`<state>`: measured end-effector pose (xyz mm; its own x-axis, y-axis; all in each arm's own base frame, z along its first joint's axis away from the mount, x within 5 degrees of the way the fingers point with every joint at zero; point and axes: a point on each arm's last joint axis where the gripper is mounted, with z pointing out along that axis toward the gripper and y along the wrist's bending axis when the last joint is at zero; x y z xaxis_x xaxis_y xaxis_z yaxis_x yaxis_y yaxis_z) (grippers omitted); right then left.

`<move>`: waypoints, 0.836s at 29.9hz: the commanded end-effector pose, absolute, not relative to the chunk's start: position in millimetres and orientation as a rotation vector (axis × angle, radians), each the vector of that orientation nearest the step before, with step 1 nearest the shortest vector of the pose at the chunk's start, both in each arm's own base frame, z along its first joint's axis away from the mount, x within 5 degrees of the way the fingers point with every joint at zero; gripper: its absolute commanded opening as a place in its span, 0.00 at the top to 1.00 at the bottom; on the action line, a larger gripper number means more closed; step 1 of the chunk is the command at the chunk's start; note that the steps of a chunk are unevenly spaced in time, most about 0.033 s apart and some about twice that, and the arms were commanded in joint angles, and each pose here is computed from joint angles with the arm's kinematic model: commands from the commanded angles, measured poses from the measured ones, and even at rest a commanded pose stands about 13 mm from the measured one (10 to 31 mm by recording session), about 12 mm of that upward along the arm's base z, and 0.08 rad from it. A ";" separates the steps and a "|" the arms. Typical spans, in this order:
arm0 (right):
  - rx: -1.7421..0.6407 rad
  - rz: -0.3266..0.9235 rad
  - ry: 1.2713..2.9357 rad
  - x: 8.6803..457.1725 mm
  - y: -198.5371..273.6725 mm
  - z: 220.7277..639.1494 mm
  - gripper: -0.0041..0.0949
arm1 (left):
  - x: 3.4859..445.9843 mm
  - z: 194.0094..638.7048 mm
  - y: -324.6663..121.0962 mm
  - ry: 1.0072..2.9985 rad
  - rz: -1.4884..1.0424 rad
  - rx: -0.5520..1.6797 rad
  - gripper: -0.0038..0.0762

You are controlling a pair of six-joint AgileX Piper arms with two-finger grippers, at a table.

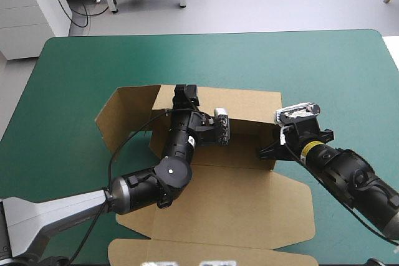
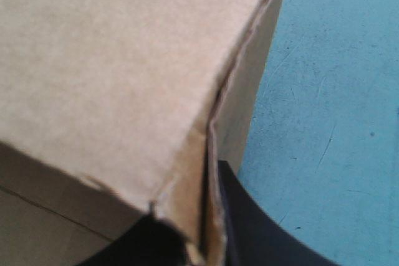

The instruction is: Fold the box

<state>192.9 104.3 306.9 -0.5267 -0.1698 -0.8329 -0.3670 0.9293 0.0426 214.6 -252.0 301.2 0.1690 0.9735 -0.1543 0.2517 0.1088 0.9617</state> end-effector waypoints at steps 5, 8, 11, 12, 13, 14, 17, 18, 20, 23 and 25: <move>-0.428 0.292 1.988 200.0 111.5 323.9 0.98 | 210.5 327.2 -248.6 1.259 0.833 1.253 0.40; -0.453 0.245 2.002 208.9 114.7 317.7 0.98 | 204.6 328.0 -251.9 1.248 0.837 1.252 0.40; -0.459 0.188 2.003 222.4 118.9 318.1 0.98 | 196.7 328.8 -256.6 1.229 0.840 1.258 0.40; -0.458 0.159 2.001 228.9 120.7 319.5 0.98 | 193.6 329.0 -258.5 1.223 0.838 1.260 0.40; -0.456 0.137 2.004 233.2 121.7 320.3 0.98 | 190.6 329.3 -260.2 1.217 0.835 1.261 0.40; -0.462 0.112 2.001 237.7 122.8 321.6 0.98 | 188.0 329.5 -261.6 1.205 0.844 1.270 0.40; -0.478 0.048 1.990 253.2 128.2 326.4 0.98 | 182.2 330.2 -264.4 1.171 0.875 1.299 0.40; -0.478 0.033 1.977 258.6 130.3 330.3 0.98 | 181.0 330.3 -265.0 1.161 0.886 1.308 0.40; -0.454 0.021 1.973 267.6 133.4 334.9 0.98 | 180.6 330.5 -264.9 1.157 0.894 1.311 0.40; -0.414 -0.005 1.968 282.5 133.2 341.6 0.98 | 180.8 330.8 -264.1 1.161 0.903 1.304 0.40; -0.386 -0.017 1.962 293.3 130.5 345.7 0.98 | 181.0 331.0 -263.5 1.164 0.909 1.300 0.40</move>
